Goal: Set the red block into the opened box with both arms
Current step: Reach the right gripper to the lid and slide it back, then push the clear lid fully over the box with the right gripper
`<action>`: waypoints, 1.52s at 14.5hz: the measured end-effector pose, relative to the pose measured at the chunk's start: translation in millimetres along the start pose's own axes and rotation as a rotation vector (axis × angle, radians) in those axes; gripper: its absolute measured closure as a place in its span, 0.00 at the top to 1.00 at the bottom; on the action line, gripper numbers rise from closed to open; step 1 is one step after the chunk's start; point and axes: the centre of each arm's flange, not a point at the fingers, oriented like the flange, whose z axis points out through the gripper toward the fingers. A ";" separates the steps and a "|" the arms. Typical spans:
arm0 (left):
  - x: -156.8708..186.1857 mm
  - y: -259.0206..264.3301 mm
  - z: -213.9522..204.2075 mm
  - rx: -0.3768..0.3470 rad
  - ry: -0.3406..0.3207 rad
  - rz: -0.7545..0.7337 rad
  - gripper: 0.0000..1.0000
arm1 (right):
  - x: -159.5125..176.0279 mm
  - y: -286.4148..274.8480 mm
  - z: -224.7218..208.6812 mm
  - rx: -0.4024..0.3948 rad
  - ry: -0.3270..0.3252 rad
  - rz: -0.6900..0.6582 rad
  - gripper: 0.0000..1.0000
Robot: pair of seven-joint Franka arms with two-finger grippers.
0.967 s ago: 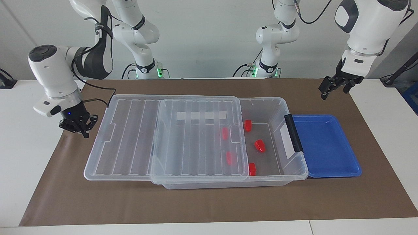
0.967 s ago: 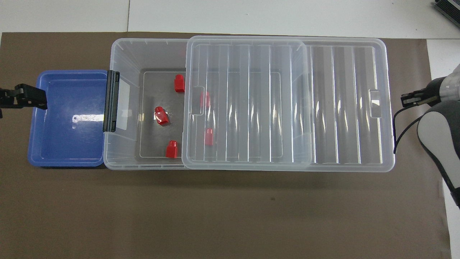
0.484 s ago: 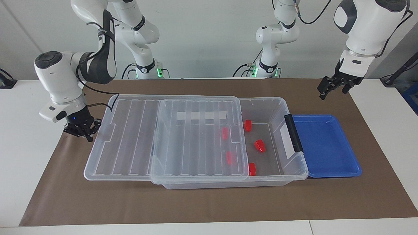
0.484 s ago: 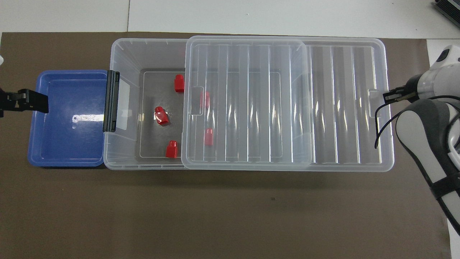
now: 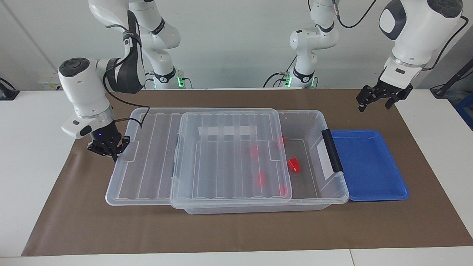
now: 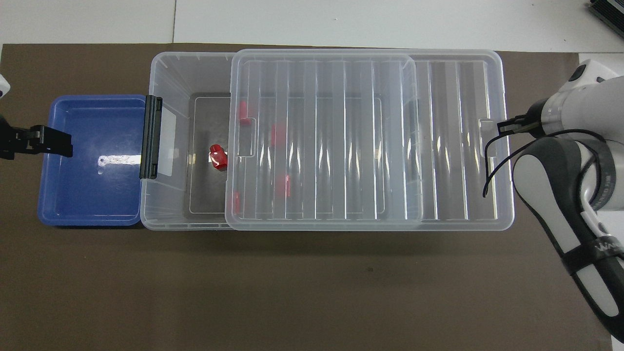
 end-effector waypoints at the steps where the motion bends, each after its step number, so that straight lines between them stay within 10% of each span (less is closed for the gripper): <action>1: 0.1 0.5 -0.4 0.000 0.002 0.002 1.00 | 1.6 -6.5 0.1 0.002 0.001 0.003 0.01; 22: -1.6 11.5 -12.2 -0.002 0.009 0.021 1.00 | 19.1 -109.6 -2.3 0.115 0.014 0.025 0.01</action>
